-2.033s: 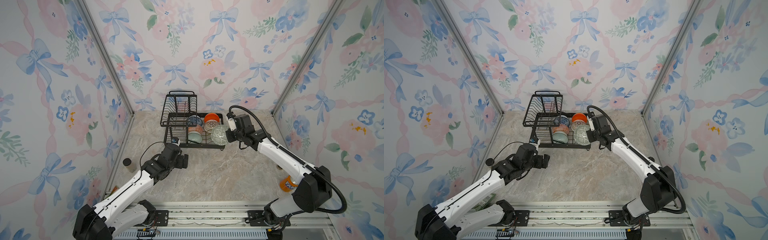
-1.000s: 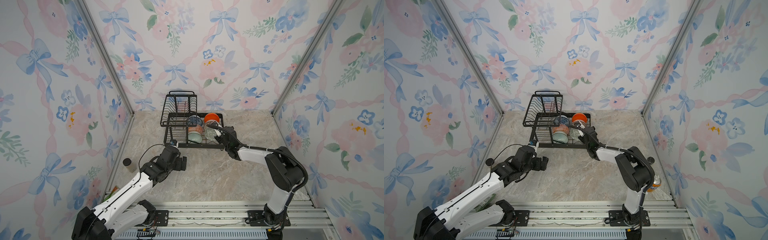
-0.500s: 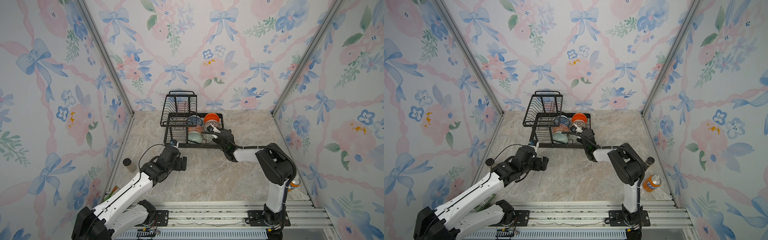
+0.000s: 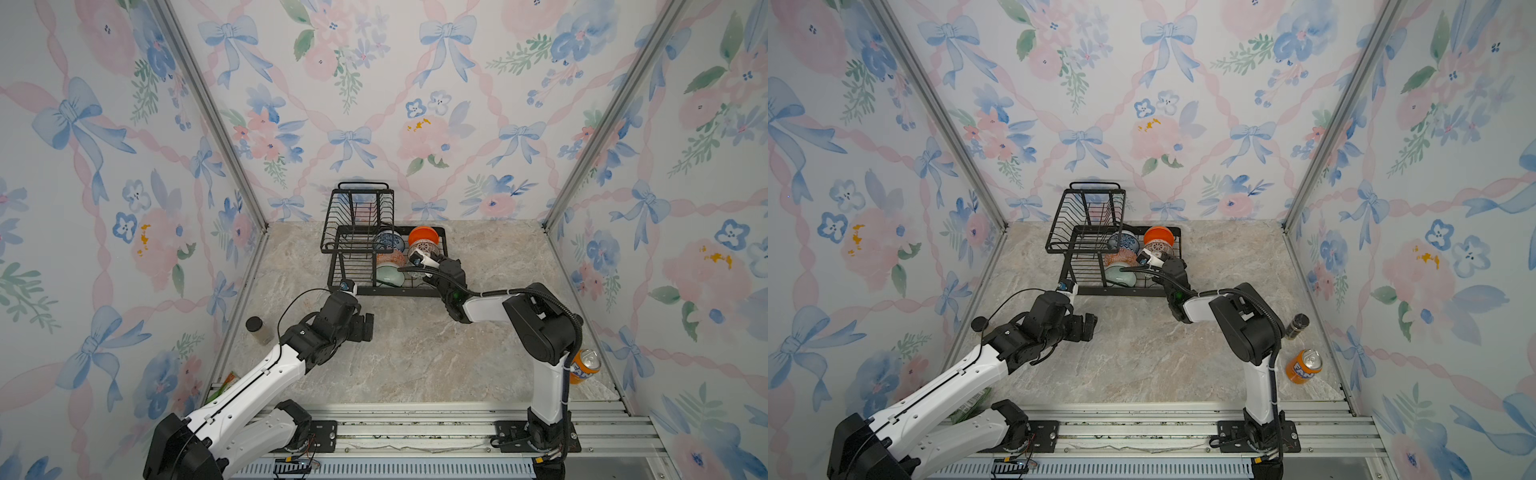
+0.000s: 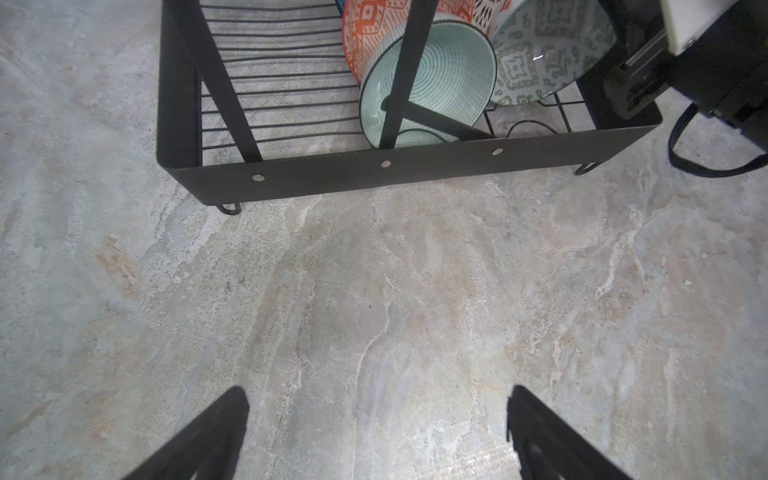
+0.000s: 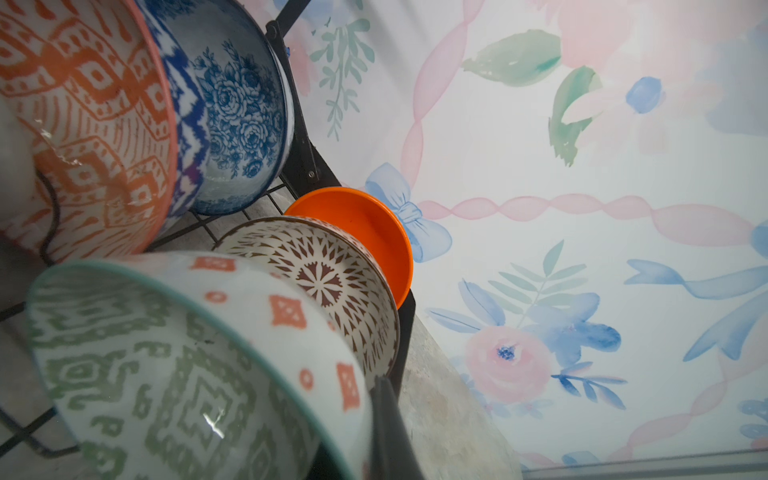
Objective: Load the bowls into the dish rack
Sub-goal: 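Carry the patterned bowl into the rack slot beside the brown-and-white bowl with the right gripper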
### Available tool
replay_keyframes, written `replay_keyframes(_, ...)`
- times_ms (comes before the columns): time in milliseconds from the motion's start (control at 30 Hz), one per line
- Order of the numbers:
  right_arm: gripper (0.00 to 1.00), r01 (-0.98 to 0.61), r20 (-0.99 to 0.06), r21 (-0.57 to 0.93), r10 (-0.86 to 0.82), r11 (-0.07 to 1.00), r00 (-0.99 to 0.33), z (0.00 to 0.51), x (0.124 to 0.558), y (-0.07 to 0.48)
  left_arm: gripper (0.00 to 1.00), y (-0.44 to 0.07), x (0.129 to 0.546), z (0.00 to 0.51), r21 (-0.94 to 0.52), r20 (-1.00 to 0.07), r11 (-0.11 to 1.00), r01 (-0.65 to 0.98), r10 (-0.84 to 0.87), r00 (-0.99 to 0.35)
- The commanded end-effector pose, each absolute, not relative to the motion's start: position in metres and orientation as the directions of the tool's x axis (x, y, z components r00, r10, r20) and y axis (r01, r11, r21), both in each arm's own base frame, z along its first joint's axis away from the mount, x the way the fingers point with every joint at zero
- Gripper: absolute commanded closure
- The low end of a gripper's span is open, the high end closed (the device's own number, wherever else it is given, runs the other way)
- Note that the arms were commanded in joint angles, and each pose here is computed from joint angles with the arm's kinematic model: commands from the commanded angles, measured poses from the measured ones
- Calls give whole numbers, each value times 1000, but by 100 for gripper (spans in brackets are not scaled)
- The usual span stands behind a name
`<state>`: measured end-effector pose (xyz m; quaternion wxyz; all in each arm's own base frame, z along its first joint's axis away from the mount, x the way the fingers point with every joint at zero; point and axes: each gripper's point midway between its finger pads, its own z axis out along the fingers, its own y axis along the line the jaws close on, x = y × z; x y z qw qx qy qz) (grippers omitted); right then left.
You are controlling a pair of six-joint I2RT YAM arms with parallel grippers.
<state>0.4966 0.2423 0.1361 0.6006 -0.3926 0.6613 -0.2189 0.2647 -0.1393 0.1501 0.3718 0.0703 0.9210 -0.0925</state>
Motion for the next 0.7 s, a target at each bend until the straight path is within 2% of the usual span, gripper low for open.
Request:
replay_keyframes(0,100,-220,-641,-756,-765,616,60,151,504,242,2,-138,264,151,-131,-694,973,190,47,-718)
replay_keyframes(267,100,-348,-643,-729,-764,590,51,139,489,250,2,-139,265,153,-129,-696,973,193,50,-716)
replay_keyframes(667,100,-400,-630,-710,-776,580,-7,132,481,246,2,-138,266,155,-123,-701,973,196,54,-711)
